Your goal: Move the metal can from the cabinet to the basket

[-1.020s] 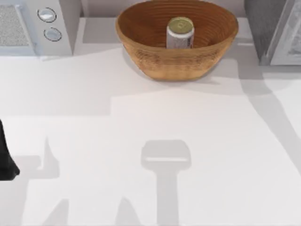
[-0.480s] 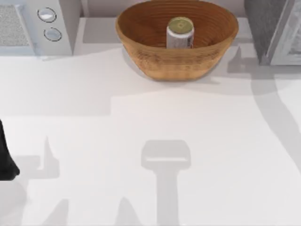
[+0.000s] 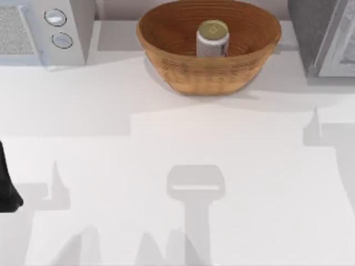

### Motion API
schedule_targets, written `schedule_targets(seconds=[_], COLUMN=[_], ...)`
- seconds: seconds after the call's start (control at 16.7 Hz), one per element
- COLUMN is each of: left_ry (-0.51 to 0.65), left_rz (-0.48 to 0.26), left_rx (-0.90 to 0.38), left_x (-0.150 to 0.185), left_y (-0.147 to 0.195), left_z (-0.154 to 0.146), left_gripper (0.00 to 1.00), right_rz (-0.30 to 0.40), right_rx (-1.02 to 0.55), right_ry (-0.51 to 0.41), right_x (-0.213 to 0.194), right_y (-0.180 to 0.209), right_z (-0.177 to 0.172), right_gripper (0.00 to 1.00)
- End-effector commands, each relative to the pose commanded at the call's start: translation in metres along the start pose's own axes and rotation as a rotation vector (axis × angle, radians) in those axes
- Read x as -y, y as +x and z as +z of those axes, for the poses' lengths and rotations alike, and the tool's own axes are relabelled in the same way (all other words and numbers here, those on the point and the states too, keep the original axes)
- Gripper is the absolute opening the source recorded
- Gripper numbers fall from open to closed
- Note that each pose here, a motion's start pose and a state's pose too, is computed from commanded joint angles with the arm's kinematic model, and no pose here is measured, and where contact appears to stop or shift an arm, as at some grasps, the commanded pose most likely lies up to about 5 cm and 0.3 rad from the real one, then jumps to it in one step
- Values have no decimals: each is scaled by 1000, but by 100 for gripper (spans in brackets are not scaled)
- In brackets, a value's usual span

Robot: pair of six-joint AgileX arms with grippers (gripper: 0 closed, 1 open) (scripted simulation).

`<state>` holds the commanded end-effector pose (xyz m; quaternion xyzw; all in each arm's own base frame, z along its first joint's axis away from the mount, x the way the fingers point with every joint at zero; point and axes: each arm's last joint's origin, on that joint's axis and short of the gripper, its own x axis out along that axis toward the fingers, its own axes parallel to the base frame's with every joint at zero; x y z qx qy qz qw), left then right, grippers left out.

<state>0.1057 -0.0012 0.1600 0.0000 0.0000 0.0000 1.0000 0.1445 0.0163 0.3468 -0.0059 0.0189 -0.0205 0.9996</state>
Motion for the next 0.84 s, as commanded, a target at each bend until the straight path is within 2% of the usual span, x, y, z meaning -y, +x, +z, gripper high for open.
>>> schedule_targets(seconds=[0.3,0.48,0.66,0.84], left_ry=[0,0,0,0], left_rz=[0,0,0,0], left_rx=[0,0,0,0], left_x=[0,0,0,0], left_y=[0,0,0,0], left_z=[0,0,0,0], left_gripper=[100,100,100,100], right_rz=[19,31,40,41], right_rx=[11,21,35,38], right_ry=[8,11,12,12], right_x=[12,15,17,17], right_y=[-28,-31,-31,-31], right_z=[-109,-158,-184,-188], right_gripper=[100,100,100,100])
